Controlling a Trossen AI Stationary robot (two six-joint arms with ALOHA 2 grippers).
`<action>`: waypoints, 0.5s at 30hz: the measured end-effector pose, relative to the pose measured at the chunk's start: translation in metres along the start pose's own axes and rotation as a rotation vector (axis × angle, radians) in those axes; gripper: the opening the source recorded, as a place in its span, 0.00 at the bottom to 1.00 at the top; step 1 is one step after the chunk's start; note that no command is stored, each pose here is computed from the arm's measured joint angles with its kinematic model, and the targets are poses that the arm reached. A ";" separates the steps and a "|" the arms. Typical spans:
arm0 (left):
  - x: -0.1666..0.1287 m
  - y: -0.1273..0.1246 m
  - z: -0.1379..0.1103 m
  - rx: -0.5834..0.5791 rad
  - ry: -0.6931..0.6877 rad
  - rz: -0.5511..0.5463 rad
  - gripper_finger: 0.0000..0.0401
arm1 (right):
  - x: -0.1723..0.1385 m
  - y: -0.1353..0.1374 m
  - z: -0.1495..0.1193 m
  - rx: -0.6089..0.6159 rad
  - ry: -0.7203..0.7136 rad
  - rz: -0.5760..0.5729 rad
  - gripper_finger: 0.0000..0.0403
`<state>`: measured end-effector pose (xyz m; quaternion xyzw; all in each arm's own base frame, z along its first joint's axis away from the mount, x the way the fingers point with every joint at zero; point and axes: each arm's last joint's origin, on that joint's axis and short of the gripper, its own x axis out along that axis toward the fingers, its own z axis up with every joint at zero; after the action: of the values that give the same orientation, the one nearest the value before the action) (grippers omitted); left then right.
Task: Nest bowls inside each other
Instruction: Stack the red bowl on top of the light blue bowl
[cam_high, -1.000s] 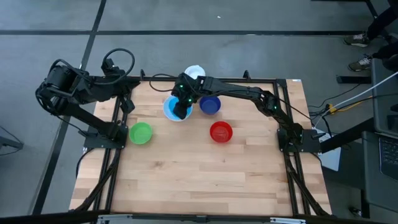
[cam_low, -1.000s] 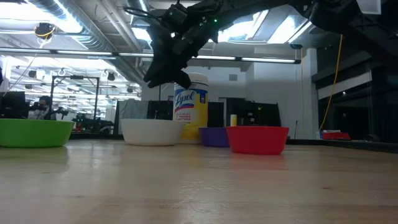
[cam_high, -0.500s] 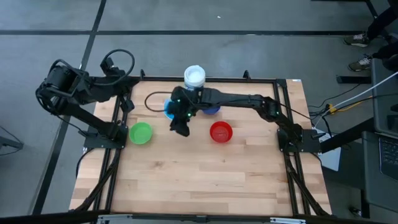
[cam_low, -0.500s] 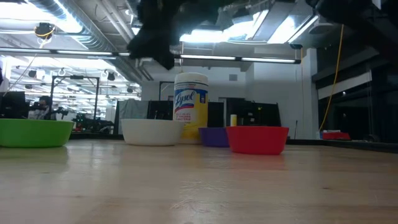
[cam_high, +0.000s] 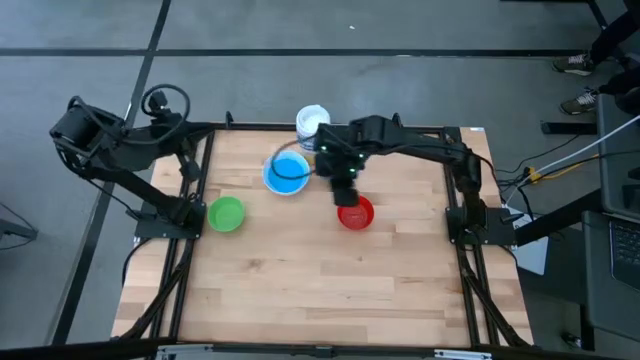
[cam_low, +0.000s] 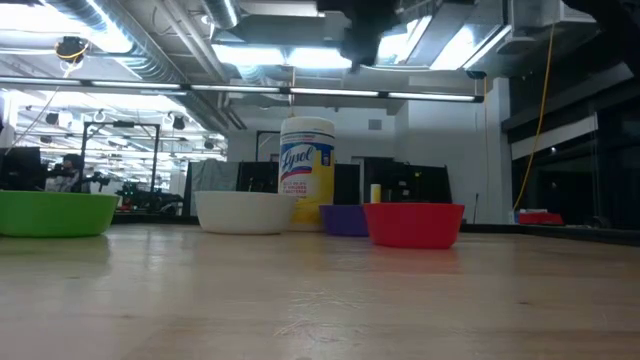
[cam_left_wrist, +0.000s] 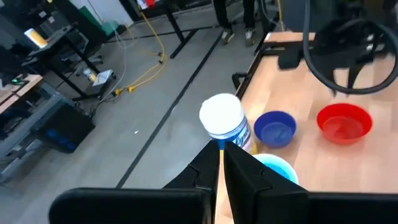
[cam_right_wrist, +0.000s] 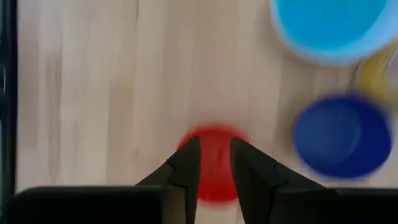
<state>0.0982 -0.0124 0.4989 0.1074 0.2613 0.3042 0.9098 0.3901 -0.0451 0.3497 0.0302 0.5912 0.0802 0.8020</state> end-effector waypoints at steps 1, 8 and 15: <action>0.002 -0.003 -0.002 0.013 0.011 0.002 0.05 | 0.000 0.001 -0.004 0.006 0.041 0.007 0.24; 0.026 -0.027 -0.026 0.028 0.142 -0.020 0.05 | 0.023 0.008 -0.024 0.041 0.186 0.033 0.33; 0.025 -0.029 -0.055 -0.084 0.185 -0.080 0.05 | 0.071 0.021 -0.080 0.186 0.198 0.093 0.40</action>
<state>0.0995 -0.0177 0.4319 0.0301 0.3353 0.2867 0.8969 0.3321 -0.0162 0.2614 0.1238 0.6701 0.0647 0.7290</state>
